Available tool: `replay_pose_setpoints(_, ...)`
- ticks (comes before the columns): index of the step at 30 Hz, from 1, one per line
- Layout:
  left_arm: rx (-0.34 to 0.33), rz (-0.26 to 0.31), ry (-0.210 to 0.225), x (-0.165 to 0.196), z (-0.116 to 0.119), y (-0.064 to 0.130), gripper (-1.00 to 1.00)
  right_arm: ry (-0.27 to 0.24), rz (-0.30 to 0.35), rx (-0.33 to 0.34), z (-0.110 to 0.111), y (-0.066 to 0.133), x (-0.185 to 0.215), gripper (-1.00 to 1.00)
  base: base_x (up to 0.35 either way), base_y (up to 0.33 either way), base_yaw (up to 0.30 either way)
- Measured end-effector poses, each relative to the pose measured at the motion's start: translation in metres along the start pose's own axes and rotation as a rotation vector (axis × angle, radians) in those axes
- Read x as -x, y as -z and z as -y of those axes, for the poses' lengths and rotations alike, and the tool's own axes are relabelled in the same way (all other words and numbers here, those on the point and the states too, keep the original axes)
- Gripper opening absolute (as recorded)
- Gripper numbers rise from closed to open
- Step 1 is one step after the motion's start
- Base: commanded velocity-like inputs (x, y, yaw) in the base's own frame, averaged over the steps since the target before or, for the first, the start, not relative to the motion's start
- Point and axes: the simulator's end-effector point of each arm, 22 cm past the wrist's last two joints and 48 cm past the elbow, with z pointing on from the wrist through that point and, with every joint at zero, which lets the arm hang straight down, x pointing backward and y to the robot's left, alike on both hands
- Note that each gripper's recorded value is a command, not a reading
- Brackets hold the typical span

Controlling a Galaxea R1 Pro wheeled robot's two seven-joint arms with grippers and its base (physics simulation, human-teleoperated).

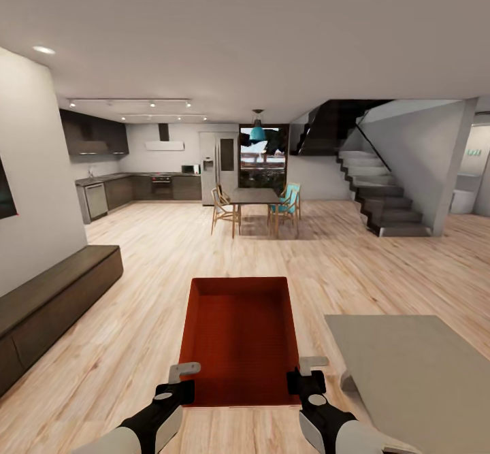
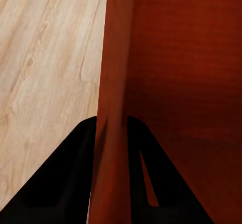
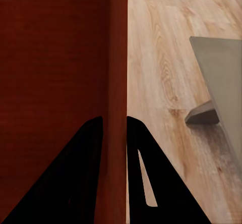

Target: Move the two storage containers from the living room to the garage. In the garage, place one container on the floor and stack the other container on top of it (either order is fine).

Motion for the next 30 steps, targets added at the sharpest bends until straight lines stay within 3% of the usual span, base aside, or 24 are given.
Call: replay_pose_setpoints(30, 0.0, 0.0, 0.0, 0.0001, 0.0, 0.0, -1.0, 0.0, 0.0, 0.0, 0.0, 0.0, 0.0002, -1.0, 0.322, 0.0, 0.0)
